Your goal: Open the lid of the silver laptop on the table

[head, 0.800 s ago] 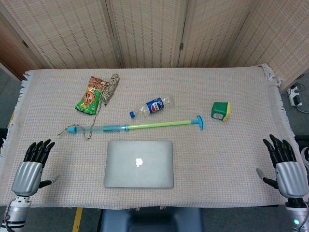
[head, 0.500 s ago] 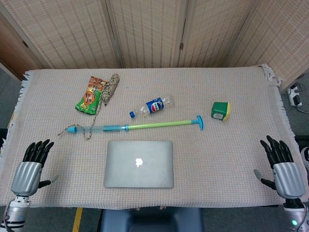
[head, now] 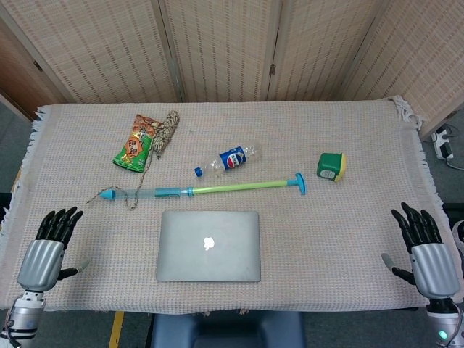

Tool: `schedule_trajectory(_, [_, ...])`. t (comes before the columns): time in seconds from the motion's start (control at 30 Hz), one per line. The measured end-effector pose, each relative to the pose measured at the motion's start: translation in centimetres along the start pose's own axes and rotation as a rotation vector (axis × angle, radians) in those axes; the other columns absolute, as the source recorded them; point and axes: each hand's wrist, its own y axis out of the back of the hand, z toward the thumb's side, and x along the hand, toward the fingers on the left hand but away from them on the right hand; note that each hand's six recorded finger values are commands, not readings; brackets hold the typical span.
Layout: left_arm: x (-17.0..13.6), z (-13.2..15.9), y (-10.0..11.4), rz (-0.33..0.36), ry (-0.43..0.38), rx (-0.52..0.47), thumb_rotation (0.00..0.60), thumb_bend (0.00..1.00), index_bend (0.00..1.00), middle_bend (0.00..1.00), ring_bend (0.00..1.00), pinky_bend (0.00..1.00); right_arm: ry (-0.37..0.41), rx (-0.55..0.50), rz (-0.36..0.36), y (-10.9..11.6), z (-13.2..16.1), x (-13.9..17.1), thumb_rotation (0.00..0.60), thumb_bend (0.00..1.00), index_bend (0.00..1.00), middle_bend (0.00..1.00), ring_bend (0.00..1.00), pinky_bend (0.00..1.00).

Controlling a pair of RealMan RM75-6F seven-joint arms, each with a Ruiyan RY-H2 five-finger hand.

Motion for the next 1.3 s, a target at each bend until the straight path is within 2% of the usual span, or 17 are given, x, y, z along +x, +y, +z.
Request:
schedule_trajectory(0.17, [2.1, 2.0, 0.0, -0.011, -0.12, 0.004, 0.6, 0.17, 0.09, 0.1, 0.06, 0.0, 0.01, 0.009, 0.008, 0.1, 0.3, -0.5, 0.6, 0.29, 0.0, 0.02, 0.05, 0.0])
schedule_trajectory(0.37, [4.9, 6.7, -0.7, -0.071, -0.343, -0.012, 0.6, 0.17, 0.09, 0.1, 0.06, 0.0, 0.026, 0.012, 0.026, -0.1, 0.8, -1.1, 0.6, 0.29, 0.0, 0.01, 0.06, 0.0])
schedule_trajectory(0.5, [5.9, 10.4, -2.0, -0.135, -0.497, -0.002, 0.6, 0.17, 0.09, 0.1, 0.06, 0.0, 0.026, 0.014, 0.033, -0.2, 0.9, -1.4, 0.6, 0.29, 0.0, 0.01, 0.05, 0.0])
schedule_trajectory(0.7, [5.7, 15.4, -4.5, -0.202, -0.664, 0.007, 0.6, 0.17, 0.09, 0.11, 0.06, 0.0, 0.02, 0.014, 0.046, -0.5, 0.9, -1.5, 0.6, 0.29, 0.0, 0.01, 0.05, 0.0])
schedule_trajectory(1.0, [5.2, 21.7, -8.1, -0.246, -0.815, -0.003, 0.6, 0.17, 0.09, 0.11, 0.06, 0.0, 0.021, 0.01, 0.045, -0.6, 0.9, -1.5, 0.6, 0.29, 0.0, 0.0, 0.05, 0.0])
schedule_trajectory(1.3, [5.7, 25.3, -10.6, -0.258, -0.845, 0.025, 0.6, 0.17, 0.09, 0.11, 0.06, 0.0, 0.017, 0.001, 0.05, -0.9, 0.6, -1.5, 0.6, 0.28, 0.0, 0.0, 0.03, 0.0])
